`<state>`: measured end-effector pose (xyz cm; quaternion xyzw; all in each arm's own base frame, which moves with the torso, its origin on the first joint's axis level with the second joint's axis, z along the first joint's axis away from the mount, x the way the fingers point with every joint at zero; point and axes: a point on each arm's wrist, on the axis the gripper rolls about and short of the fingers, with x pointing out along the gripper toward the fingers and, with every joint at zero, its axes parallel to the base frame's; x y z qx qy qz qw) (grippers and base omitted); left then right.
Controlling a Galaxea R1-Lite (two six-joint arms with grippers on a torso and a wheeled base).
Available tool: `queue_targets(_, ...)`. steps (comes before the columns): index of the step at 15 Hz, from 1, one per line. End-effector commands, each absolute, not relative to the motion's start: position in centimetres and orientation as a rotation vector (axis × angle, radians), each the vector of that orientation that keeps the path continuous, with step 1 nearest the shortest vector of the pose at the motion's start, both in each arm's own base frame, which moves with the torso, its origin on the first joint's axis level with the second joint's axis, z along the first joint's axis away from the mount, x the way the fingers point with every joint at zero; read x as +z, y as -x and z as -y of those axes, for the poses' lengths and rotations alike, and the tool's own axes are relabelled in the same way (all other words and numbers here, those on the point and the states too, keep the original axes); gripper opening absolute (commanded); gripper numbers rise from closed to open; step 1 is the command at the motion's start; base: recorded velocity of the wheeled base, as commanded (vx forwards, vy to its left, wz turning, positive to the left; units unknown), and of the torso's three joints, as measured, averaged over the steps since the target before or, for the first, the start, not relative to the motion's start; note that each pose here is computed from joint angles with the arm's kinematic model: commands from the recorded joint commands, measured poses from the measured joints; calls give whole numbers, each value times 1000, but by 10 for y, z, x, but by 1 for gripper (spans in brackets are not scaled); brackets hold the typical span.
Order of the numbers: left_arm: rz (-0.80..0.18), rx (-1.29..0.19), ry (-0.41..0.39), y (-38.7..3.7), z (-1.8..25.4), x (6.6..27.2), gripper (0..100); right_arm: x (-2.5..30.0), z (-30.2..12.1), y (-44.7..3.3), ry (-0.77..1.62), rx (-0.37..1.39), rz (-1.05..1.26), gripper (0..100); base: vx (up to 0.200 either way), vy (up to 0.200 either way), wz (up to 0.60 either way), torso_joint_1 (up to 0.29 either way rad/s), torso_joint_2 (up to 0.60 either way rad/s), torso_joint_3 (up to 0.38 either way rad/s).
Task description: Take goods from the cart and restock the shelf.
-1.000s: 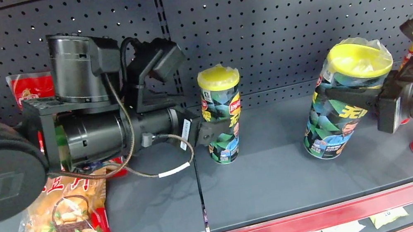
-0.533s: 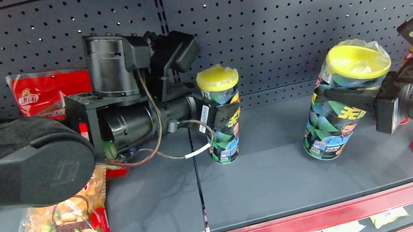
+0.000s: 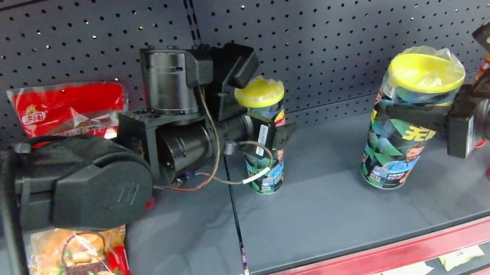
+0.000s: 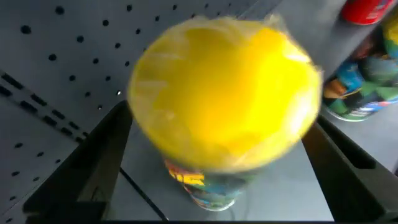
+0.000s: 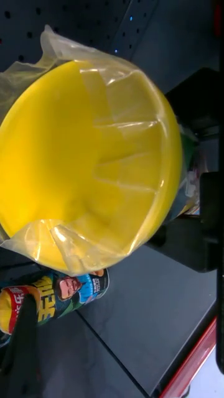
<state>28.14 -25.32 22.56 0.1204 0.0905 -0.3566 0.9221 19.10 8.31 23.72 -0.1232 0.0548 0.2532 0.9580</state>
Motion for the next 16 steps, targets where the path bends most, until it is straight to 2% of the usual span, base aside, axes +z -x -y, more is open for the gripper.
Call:
queue_targets(1, -202, -732, -255, -286, 257, 218, 100, 238, -81, -191, 249, 504, -109, 0, 0, 0, 0, 0, 0, 0)
queue_targets(3, -181, -730, -248, -290, 260, 214, 100, 238, -80, -192, 247, 499, -110, 0, 0, 0, 0, 0, 0, 0)
queue_targets(4, -144, -713, -238, -295, 264, 211, 0, 238, -80, -192, 247, 499, -110, 0, 0, 0, 0, 0, 0, 0)
queue_targets(7, -153, -739, -234, -293, 264, 206, 0, 238, -80, -192, 229, 498, -114, 0, 0, 0, 0, 0, 0, 0)
queue_targets(10, -143, -793, -218, -286, 250, 215, 0, 238, -80, -192, 230, 498, -116, 0, 0, 0, 0, 0, 0, 0)
queue_targets(14, -107, -991, -186, -262, 230, 235, 0, 237, -80, -192, 230, 498, -117, 0, 0, 0, 0, 0, 0, 0)
queue_targets(16, -101, -1088, -176, -254, 226, 237, 0, 238, -80, -192, 230, 498, -116, 0, 0, 0, 0, 0, 0, 0)
